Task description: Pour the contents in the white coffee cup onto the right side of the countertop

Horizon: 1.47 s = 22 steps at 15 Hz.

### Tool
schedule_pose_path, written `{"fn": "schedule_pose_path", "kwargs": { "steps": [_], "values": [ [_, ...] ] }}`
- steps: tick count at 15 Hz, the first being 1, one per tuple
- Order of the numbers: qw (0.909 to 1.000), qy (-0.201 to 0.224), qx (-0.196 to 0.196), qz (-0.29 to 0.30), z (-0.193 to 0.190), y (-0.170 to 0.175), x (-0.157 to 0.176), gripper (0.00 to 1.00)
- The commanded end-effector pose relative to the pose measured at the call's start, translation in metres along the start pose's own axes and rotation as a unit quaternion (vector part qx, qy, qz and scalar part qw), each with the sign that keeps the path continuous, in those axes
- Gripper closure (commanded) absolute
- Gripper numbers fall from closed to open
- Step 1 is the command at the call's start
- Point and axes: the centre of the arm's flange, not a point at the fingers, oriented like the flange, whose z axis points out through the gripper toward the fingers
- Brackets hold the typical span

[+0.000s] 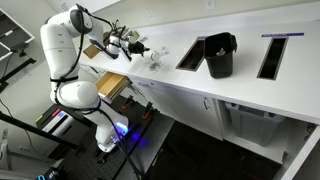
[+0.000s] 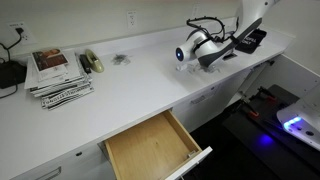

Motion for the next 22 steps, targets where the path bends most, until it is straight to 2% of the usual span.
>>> {"fn": "schedule_pose_path", "kwargs": {
  "steps": [1,7,12,16,19,22],
  "values": [
    [0.9954,0.028,0.074,0.054,0.011,0.04,-0.041,0.99],
    [0.9802,0.072,0.131,0.13,0.007,0.095,-0.068,0.99],
    [0.9551,0.116,0.216,0.167,0.003,0.123,-0.071,0.99],
    [0.9135,0.154,0.316,0.205,0.025,0.134,-0.065,0.99],
    [0.8745,0.168,0.392,0.23,0.051,0.143,-0.06,0.99],
    [0.8438,0.177,0.439,0.252,0.075,0.156,-0.058,0.99]
  ]
}}
